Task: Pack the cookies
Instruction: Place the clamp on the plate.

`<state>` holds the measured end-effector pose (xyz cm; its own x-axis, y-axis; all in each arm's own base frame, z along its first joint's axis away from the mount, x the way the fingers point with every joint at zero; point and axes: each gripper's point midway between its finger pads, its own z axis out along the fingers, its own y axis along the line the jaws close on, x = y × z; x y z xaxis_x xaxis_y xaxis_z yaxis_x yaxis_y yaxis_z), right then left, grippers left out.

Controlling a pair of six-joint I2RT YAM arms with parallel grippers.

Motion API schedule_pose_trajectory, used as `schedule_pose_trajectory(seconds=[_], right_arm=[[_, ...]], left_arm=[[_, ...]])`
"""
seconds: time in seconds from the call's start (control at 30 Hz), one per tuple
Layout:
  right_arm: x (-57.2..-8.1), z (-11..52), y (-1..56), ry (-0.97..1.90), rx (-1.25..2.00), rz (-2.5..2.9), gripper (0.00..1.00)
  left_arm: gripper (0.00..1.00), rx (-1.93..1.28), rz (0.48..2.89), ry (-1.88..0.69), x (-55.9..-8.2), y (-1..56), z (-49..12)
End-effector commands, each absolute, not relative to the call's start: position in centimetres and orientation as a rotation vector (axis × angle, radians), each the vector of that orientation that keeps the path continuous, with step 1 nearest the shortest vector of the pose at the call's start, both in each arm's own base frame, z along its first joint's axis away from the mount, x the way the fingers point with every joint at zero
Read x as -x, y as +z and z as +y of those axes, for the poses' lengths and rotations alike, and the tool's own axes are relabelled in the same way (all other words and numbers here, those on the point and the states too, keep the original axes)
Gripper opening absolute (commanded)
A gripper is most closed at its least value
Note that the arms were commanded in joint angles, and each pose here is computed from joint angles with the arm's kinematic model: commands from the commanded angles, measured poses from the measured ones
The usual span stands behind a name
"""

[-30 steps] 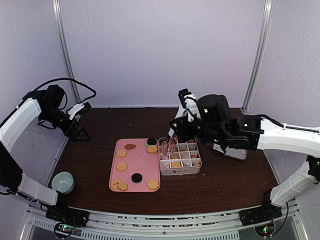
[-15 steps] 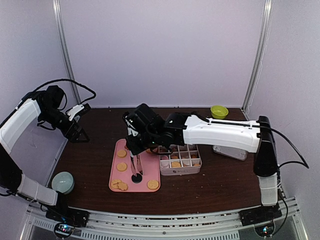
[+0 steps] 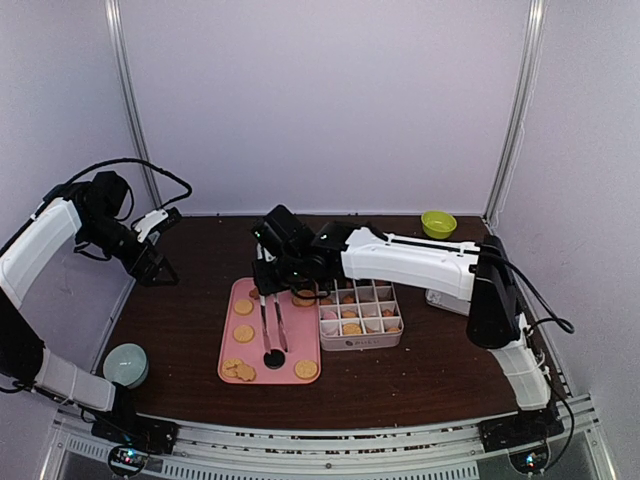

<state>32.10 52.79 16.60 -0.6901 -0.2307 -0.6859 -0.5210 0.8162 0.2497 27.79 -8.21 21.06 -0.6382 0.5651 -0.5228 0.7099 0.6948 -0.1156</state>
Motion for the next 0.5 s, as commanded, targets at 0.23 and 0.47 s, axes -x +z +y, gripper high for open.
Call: schedule_pose_trajectory(seconds=[0.23, 0.47], right_arm=[[-34.7, 52.9, 12.7, 0.529, 0.434, 2.383, 0.38], [-35.7, 53.2, 12.3, 0.581, 0.386, 2.383, 0.42]], left_arm=[[0.98, -0.982, 2.422, -0.419, -27.7, 21.6, -8.0], [0.98, -0.980, 2.421, -0.411, -27.8, 21.5, -8.0]])
